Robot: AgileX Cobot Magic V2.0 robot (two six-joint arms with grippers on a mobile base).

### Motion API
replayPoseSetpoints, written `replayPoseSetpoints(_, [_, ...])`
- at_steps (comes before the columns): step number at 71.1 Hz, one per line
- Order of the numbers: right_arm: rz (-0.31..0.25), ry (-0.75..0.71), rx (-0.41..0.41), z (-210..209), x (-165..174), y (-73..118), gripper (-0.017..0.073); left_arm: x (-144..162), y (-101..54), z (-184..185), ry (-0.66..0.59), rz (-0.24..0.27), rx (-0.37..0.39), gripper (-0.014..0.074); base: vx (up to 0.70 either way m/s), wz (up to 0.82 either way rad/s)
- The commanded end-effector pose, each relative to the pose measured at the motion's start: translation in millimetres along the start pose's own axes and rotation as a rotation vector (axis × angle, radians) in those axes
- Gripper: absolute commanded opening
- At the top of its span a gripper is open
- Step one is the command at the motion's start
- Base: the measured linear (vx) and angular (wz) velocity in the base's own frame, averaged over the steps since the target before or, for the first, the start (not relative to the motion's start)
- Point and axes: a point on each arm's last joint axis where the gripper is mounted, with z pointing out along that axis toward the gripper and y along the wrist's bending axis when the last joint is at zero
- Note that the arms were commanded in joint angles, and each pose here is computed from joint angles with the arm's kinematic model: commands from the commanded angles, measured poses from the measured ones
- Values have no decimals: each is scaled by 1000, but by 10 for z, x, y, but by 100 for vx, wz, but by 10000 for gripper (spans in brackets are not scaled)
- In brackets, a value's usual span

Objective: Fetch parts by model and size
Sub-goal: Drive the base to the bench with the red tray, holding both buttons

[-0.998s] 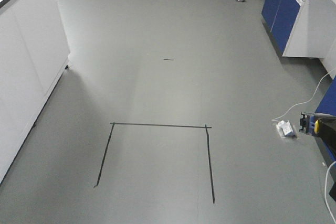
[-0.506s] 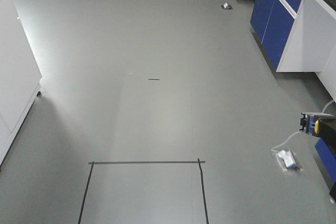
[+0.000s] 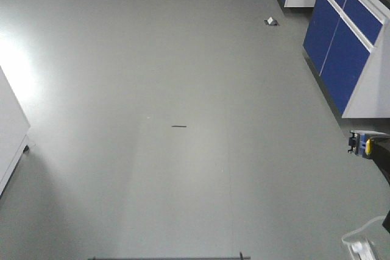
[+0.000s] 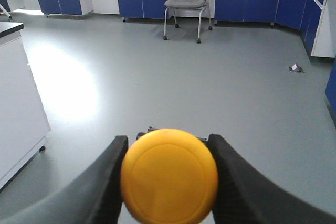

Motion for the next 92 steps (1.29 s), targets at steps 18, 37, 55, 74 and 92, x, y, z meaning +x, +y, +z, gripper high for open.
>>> replayPoseSetpoints(18, [-5,-114,0,-29,-176,2,-10,-150,-5,-26,-98,-2,10,-6,62,-2])
replayPoseSetpoints(37, [-5,-114,0,-29,-176,2,-10,-150,-5,-26,-98,-2,10,-6,66,-4])
replayPoseSetpoints(55, [-5,-114,0,-29,-176,2,-10,-150,-5,-26,-98,-2,10,-6,68,0])
replayPoseSetpoints(74, [-5,-114,0,-29,-176,2,-10,-151,-5,-26,-99,-2,10,-6,72,3])
replayPoseSetpoints(92, [-5,-114,0,-29,-176,2,-10,-151,-5,-26,-99,-2,10,-6,73,0])
